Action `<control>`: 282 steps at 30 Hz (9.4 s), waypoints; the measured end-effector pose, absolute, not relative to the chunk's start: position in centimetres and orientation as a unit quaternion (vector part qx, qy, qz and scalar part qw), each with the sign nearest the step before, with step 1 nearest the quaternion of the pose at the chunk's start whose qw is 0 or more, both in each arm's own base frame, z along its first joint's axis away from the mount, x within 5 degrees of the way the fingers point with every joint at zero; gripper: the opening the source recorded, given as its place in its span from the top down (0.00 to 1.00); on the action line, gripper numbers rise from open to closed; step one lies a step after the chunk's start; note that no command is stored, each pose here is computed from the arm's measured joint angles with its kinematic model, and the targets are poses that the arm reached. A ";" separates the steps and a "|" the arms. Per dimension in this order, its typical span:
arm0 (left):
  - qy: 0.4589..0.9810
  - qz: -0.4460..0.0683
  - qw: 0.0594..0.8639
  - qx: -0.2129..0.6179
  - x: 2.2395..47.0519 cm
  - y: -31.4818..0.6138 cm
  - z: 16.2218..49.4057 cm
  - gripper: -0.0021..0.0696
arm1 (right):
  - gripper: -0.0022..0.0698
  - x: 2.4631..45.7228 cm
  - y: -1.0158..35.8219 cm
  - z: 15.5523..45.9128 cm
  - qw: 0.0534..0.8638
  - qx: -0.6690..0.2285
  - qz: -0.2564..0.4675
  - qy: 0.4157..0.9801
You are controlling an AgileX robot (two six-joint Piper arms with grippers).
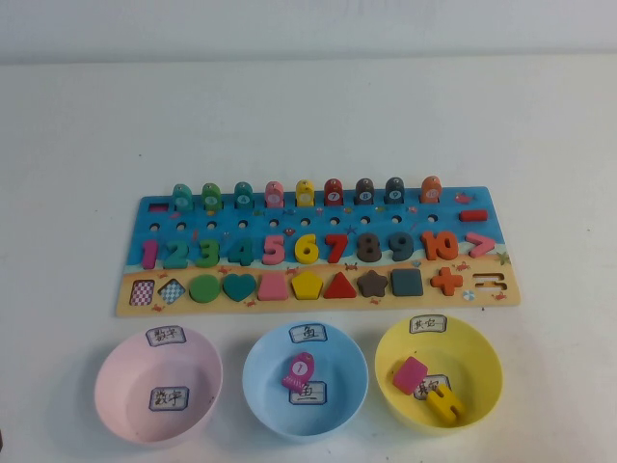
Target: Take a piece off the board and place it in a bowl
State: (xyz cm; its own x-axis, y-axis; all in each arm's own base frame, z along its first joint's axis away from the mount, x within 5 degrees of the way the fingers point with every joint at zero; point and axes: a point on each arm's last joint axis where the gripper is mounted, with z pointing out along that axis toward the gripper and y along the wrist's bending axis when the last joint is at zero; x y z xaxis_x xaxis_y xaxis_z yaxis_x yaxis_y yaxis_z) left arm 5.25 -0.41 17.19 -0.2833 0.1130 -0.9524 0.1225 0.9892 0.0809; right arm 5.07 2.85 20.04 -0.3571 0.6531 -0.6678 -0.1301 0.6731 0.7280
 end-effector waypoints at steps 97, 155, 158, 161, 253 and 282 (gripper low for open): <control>0.801 -0.004 0.594 0.073 5.3 -0.4 17.2 0.98 | 0.47 39.2 18.7 22.7 0.074 -0.100 0.033 0.992; 0.801 -0.004 0.594 0.073 5.3 -0.4 17.2 0.98 | 0.52 41.9 18.7 18.6 0.082 -0.058 0.023 0.995; 0.801 -0.004 0.594 0.073 5.3 -0.4 17.2 0.98 | 0.52 41.9 18.7 18.6 0.083 -0.058 0.023 0.995; 0.801 -0.004 0.594 0.073 5.3 -0.4 17.2 0.98 | 0.52 41.9 18.7 18.6 0.086 -0.058 0.023 0.994; 0.801 -0.004 0.594 0.073 5.3 -0.4 17.2 0.98 | 0.52 24.2 43.8 20.2 0.117 -0.421 0.088 0.895; 0.801 -0.004 0.594 0.073 5.3 -0.4 17.2 0.98 | 0.43 24.4 44.2 22.0 0.119 -0.419 0.093 0.895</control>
